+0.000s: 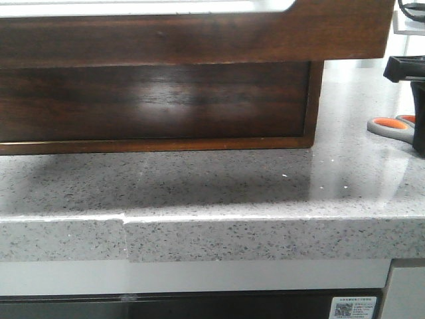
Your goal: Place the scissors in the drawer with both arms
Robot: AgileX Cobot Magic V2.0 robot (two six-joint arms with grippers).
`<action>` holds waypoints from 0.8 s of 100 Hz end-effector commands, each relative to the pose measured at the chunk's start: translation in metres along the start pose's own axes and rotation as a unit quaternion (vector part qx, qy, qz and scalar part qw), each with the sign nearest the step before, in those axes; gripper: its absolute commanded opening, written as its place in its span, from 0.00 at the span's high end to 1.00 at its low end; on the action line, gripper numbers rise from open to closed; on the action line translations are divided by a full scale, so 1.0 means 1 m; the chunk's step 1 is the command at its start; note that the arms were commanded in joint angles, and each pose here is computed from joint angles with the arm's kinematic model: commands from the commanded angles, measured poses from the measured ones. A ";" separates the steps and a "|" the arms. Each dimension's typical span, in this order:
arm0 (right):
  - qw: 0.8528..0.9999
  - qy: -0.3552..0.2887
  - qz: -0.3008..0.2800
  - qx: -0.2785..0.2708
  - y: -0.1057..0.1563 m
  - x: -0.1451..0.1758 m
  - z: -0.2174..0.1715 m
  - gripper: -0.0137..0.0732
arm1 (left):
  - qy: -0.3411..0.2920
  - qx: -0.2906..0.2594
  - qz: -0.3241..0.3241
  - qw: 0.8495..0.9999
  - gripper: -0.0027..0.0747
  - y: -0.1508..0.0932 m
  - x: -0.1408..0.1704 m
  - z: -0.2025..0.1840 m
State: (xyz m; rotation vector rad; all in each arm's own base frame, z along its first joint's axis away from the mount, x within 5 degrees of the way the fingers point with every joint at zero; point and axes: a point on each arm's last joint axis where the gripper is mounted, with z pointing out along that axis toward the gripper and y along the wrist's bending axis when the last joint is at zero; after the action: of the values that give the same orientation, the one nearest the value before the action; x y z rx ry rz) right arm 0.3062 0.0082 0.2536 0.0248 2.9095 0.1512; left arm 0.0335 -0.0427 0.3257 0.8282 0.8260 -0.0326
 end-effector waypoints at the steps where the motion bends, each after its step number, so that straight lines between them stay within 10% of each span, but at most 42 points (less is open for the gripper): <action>1: 0.999 -0.034 -0.006 0.003 0.003 -0.005 -0.016 0.46 | -0.029 -0.006 -0.021 0.999 0.56 0.006 -0.010 0.002; 80: 0.997 0.075 -0.019 0.001 0.011 0.001 0.016 0.46 | -0.029 -0.006 -0.021 0.999 0.56 0.006 -0.010 0.002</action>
State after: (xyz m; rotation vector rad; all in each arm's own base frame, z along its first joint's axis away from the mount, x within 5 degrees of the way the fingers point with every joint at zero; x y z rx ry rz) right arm 0.3103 0.0172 0.2430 -0.0451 3.0182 0.1096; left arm 0.0336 -0.0427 0.3257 0.8283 0.8264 -0.0324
